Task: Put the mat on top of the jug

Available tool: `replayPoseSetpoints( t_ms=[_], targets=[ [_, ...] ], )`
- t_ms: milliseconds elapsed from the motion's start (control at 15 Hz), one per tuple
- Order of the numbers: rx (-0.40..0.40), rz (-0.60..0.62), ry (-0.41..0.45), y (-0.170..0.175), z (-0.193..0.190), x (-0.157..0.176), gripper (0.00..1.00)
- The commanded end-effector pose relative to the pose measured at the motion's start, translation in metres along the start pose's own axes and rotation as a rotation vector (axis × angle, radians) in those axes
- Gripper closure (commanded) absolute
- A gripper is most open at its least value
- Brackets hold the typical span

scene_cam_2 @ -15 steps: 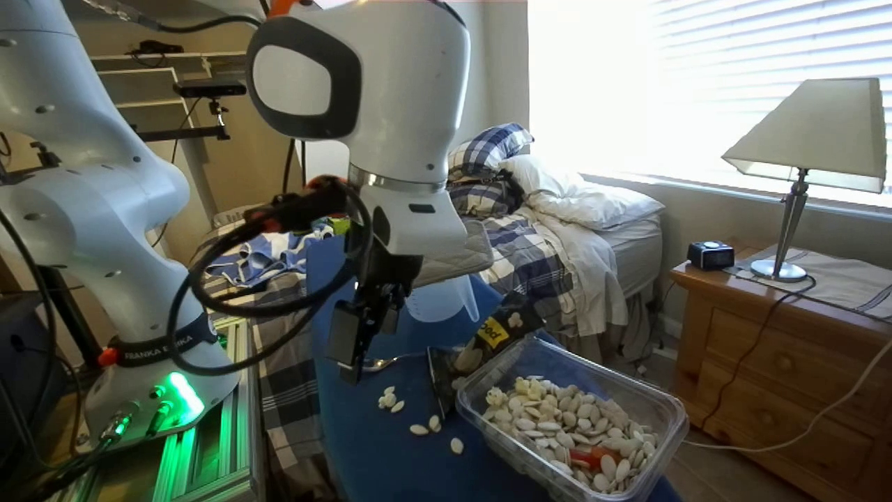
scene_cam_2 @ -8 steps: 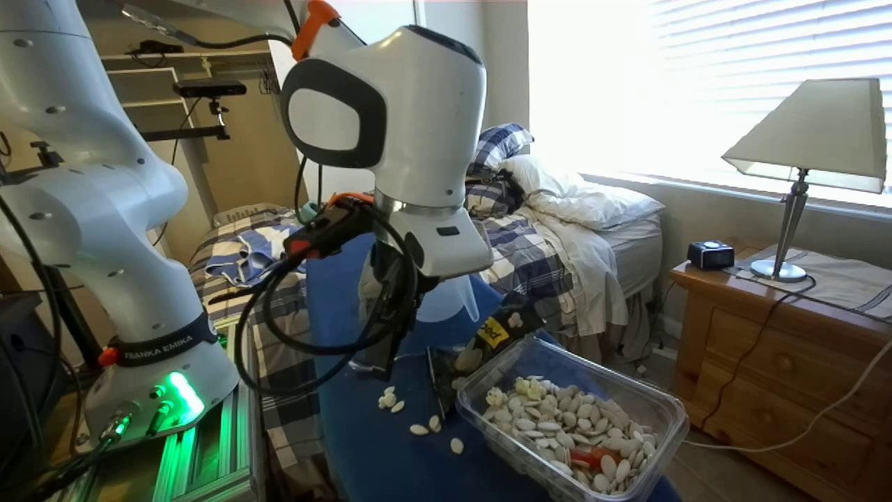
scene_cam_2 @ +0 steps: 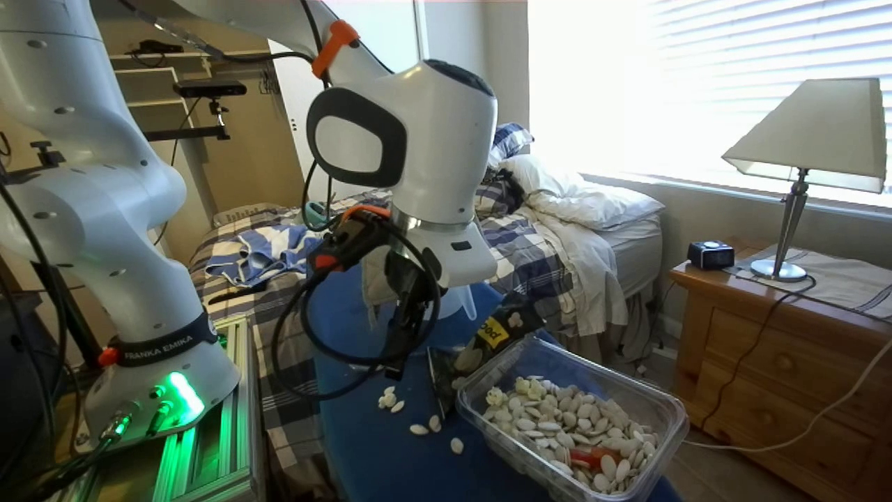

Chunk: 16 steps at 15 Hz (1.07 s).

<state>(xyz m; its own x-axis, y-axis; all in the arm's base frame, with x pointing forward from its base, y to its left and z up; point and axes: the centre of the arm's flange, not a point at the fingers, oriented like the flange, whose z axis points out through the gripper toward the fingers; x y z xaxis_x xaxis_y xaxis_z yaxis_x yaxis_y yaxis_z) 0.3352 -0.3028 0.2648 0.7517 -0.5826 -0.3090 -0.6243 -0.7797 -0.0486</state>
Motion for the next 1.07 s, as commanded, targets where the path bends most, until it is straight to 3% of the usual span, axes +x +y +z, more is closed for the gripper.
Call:
replayPoseSetpoints(
  t_ms=[0, 1000],
  targets=[
    [0.018, -0.017, 0.0, -0.003, 0.006, 0.01, 0.0],
    [0.007, -0.039, -0.023, -0.014, 0.024, 0.019, 0.0]
  ],
)
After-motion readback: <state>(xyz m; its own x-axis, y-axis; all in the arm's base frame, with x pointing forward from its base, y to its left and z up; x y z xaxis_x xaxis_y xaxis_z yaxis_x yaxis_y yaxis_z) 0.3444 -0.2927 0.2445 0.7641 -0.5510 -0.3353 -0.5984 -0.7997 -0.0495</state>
